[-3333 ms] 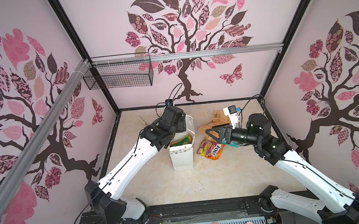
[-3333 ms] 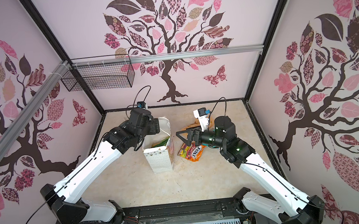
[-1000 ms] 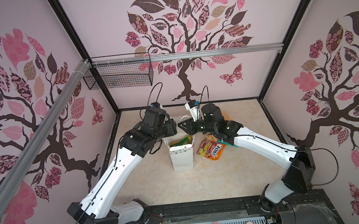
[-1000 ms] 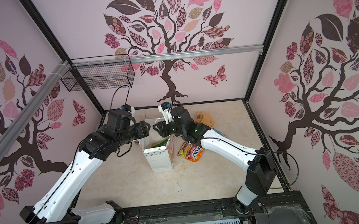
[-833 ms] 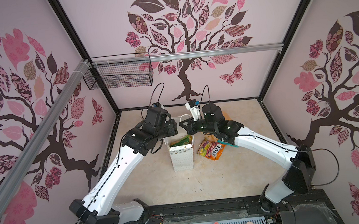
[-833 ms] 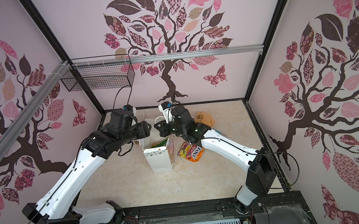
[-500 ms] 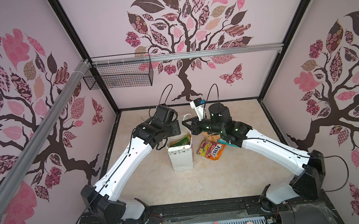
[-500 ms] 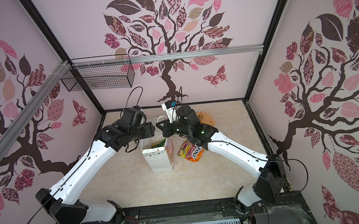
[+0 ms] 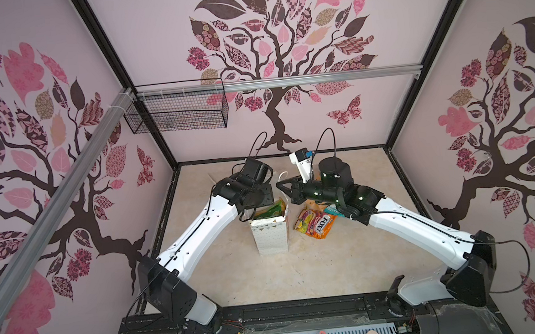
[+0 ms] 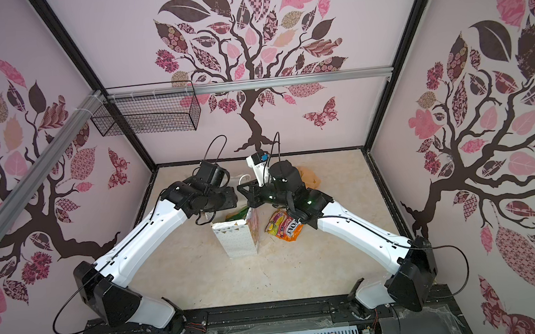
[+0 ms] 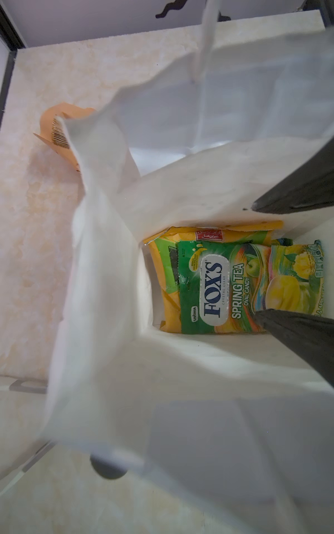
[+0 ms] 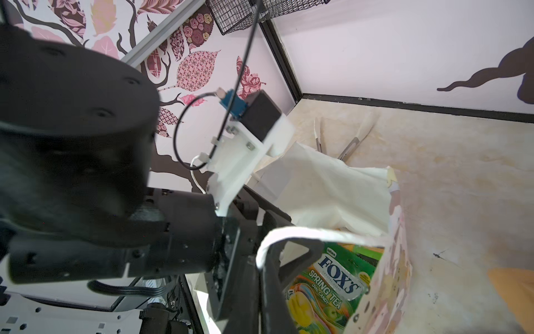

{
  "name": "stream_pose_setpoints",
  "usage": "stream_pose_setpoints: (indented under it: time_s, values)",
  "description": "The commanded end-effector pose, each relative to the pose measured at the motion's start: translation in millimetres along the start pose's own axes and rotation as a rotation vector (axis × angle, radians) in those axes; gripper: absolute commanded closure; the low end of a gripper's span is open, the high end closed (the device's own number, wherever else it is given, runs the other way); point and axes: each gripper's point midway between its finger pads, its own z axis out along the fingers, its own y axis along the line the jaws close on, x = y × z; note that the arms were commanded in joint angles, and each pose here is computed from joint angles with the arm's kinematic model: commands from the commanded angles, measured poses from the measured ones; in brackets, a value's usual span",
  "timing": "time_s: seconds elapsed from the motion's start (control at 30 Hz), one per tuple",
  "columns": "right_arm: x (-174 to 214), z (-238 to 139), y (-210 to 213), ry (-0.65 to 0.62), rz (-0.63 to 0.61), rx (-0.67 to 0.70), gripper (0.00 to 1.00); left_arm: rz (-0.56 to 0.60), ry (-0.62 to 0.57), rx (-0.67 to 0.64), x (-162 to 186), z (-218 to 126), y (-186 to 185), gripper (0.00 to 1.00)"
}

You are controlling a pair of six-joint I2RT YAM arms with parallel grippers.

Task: Take the snacks out of the paper bag
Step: 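Lower the left gripper into the bag toward the green FOX'S Spring Tea pack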

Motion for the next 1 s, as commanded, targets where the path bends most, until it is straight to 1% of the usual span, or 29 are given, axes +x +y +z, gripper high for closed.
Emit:
stream_pose_setpoints:
  time_s: [0.0, 0.2, 0.37, 0.47, 0.57, 0.63, 0.97]
  values:
    - [-17, -17, 15, -0.061, -0.037, -0.026, 0.98, 0.029, 0.122, -0.001, 32, 21, 1, 0.44]
    - [-15, -19, 13, -0.066, -0.038, -0.017, 0.98, 0.038, 0.182, -0.011, 54, 40, 5, 0.44]
    - [-16, -19, 14, -0.068, -0.038, -0.018, 0.98, 0.055, 0.227, -0.017, 66, 53, 6, 0.44]
    - [-17, -20, 14, -0.069, -0.038, -0.02, 0.98, 0.071, 0.259, -0.032, 73, 61, 7, 0.41]
    - [-17, -20, 14, -0.068, -0.039, -0.018, 0.98, 0.103, 0.267, -0.041, 81, 69, 5, 0.35]
    - [-16, -20, 14, -0.064, -0.037, -0.021, 0.98, 0.103, 0.28, -0.051, 85, 77, 8, 0.33]
    - [-15, -23, 14, -0.065, -0.039, -0.02, 0.98, 0.127, 0.357, -0.098, 111, 110, 20, 0.3]
